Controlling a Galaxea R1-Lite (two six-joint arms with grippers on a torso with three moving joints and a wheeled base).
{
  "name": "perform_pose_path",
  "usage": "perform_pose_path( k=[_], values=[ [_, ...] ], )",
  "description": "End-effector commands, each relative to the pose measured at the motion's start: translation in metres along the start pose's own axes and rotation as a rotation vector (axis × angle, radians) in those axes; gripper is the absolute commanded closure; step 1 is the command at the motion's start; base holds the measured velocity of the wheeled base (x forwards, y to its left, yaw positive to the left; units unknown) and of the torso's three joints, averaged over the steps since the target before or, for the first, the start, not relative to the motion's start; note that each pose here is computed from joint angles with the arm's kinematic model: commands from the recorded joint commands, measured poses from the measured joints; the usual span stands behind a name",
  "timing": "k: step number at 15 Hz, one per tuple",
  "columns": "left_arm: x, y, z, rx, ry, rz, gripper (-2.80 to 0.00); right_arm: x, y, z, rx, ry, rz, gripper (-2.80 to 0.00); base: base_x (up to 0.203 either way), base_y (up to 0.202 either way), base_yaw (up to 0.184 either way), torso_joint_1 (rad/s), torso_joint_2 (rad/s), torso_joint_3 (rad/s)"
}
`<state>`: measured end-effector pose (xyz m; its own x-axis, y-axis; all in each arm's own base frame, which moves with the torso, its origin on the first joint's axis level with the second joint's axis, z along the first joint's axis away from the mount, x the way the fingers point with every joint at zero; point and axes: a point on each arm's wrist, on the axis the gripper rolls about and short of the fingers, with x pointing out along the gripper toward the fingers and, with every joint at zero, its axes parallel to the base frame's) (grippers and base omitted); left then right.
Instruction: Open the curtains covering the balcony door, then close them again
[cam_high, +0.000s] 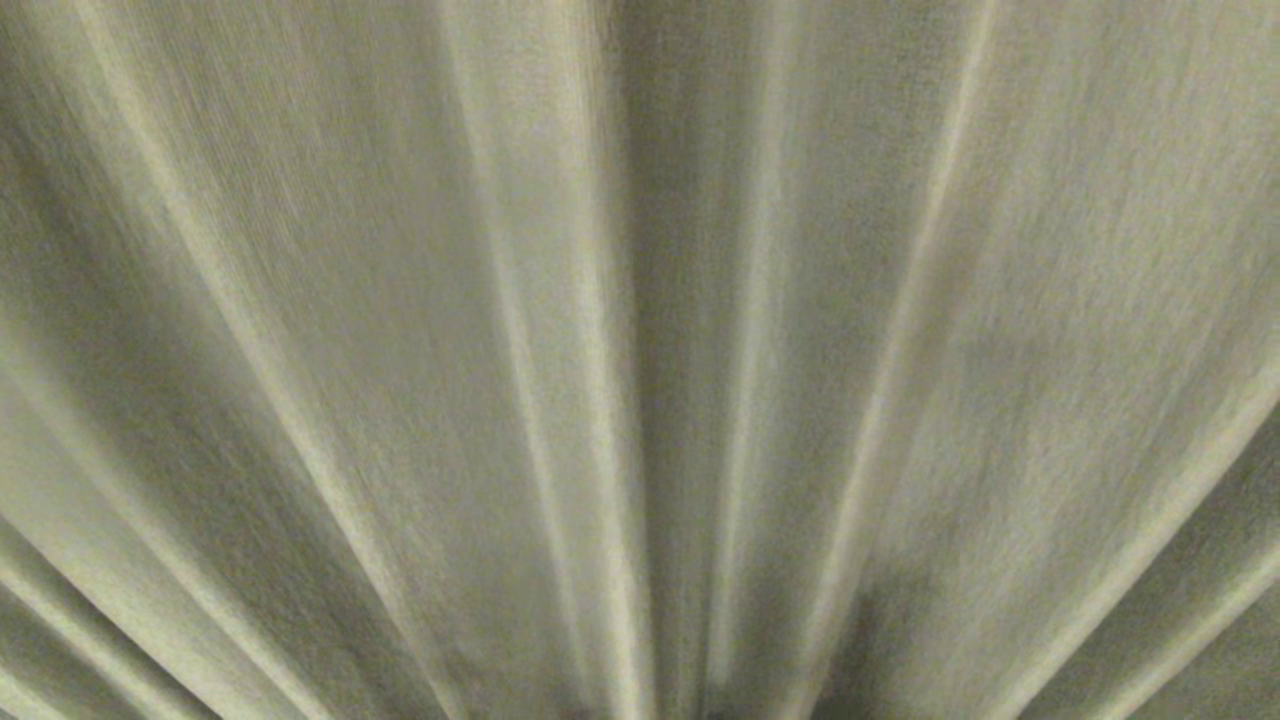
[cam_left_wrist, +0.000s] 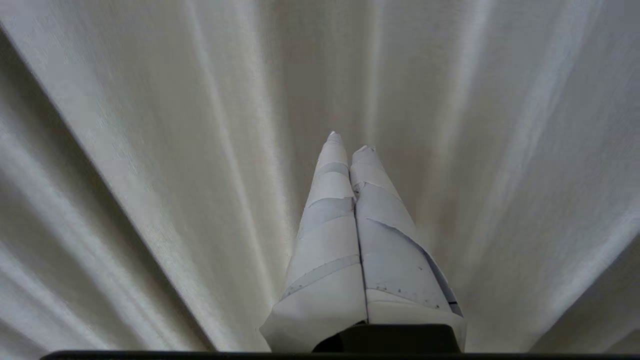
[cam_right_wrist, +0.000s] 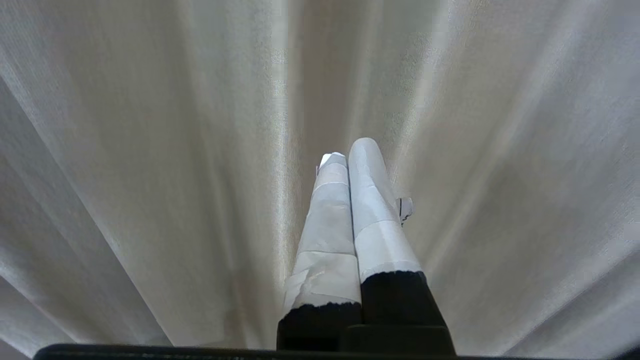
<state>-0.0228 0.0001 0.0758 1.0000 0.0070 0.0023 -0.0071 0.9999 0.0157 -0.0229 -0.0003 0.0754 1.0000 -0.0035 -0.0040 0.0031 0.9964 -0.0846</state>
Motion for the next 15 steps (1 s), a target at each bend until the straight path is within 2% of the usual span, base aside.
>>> perform_pose_path(
  k=[1,3,15],
  values=[
    [0.0000,0.0000,0.0002,-0.010,-0.002,0.001,0.00,0.0001,0.0000,-0.0001,-0.001,0.002,0.001,0.00,0.000,0.000,0.000,0.000,0.00,0.000],
    [-0.0001,-0.0001,0.0001,-0.013,0.001,-0.005,0.00,0.0000,0.0000,-0.0001,-0.001,0.001,0.000,0.00,0.001,0.101,0.004,-0.003,0.00,0.005],
    [0.0000,0.0000,0.0000,-0.025,-0.001,0.001,0.00,0.0000,0.0000,-0.0001,-0.001,0.001,-0.001,0.00,0.000,0.194,0.001,0.002,0.00,0.003]
  ],
)
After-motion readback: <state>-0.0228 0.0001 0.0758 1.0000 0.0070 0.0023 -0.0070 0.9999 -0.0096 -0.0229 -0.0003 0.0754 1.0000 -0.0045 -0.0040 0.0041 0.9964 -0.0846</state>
